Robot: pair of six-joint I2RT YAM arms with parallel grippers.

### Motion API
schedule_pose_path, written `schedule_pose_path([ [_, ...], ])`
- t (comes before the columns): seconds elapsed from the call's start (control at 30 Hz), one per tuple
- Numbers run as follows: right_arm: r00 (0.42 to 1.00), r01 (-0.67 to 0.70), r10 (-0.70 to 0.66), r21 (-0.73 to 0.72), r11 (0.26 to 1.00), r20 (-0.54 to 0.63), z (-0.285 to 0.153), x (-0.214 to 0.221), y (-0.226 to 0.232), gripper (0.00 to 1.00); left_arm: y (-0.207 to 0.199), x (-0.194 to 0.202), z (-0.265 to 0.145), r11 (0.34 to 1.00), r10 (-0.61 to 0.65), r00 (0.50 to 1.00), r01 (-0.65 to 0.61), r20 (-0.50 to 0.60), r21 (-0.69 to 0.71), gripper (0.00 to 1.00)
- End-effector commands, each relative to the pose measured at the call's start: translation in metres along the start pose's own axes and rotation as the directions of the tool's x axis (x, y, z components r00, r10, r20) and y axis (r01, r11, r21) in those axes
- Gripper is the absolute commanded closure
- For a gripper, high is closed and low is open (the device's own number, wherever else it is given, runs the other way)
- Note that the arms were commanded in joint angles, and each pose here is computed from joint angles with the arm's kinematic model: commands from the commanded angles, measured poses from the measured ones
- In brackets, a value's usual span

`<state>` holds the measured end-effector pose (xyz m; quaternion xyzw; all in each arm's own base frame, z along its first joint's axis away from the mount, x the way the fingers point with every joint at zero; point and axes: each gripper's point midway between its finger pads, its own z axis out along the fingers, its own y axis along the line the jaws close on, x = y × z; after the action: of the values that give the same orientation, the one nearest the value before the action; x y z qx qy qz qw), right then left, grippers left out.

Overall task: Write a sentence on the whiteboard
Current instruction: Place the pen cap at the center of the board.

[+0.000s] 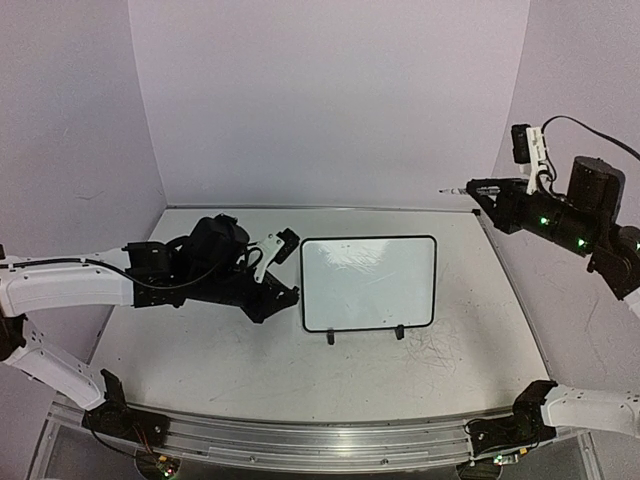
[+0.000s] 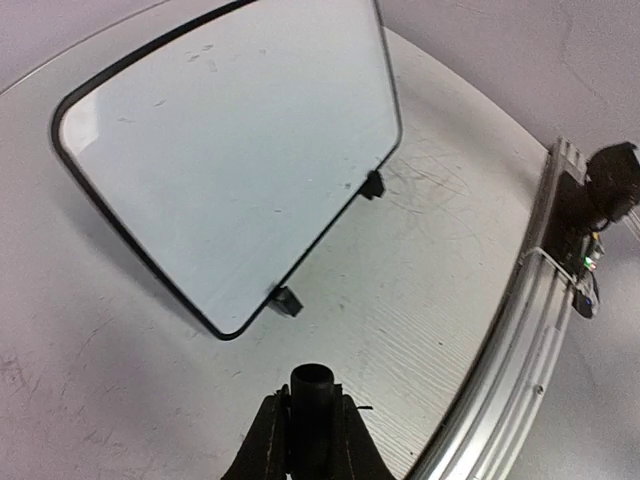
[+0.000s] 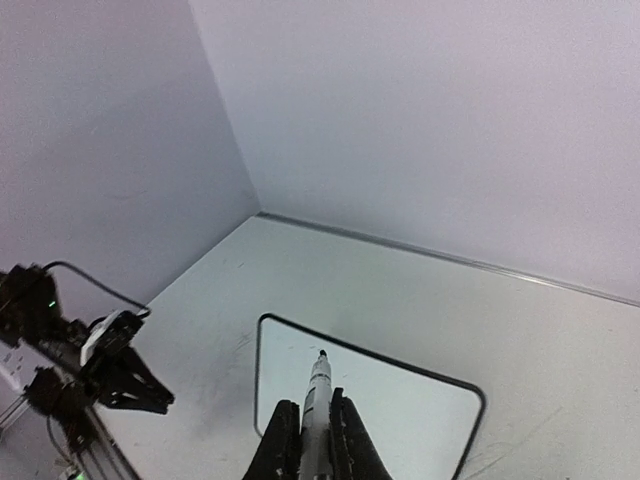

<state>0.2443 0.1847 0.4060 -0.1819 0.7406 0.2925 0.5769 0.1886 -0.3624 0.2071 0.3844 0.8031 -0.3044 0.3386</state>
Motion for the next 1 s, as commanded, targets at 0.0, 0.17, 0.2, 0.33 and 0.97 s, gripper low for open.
schedule_pose_path([
  [0.0, 0.992, -0.051, 0.006, 0.364, 0.93, 0.122, -0.022, -0.025, -0.06, 1.0, 0.059, -0.007, -0.022, 0.924, -0.186, 0.97, 0.227, 0.159, -0.306, 1.0],
  [0.17, 0.989, -0.075, 0.011, 0.428, 0.901, 0.15, -0.038, -0.018, -0.073, 1.0, 0.104, 0.032, -0.028, 0.732, -0.404, 0.872, 0.49, 0.277, -0.474, 1.0],
  [0.2, 0.988, -0.075, 0.012, 0.421, 0.904, 0.151, -0.039, -0.018, -0.072, 1.0, 0.109, 0.043, -0.026, 0.692, -0.452, 0.842, 0.54, 0.295, -0.48, 1.0],
  [0.33, 0.99, -0.053, 0.006, 0.325, 0.944, 0.144, -0.037, -0.019, -0.054, 1.0, 0.114, 0.08, -0.011, 0.587, -0.589, 0.75, 0.652, 0.3, -0.479, 1.0],
  [0.97, 0.999, -0.018, 0.014, -0.089, 0.996, -0.05, 0.009, 0.042, 0.007, 1.0, 0.133, 0.155, 0.032, 0.505, -0.621, 0.765, 0.557, 0.171, -0.659, 0.94],
])
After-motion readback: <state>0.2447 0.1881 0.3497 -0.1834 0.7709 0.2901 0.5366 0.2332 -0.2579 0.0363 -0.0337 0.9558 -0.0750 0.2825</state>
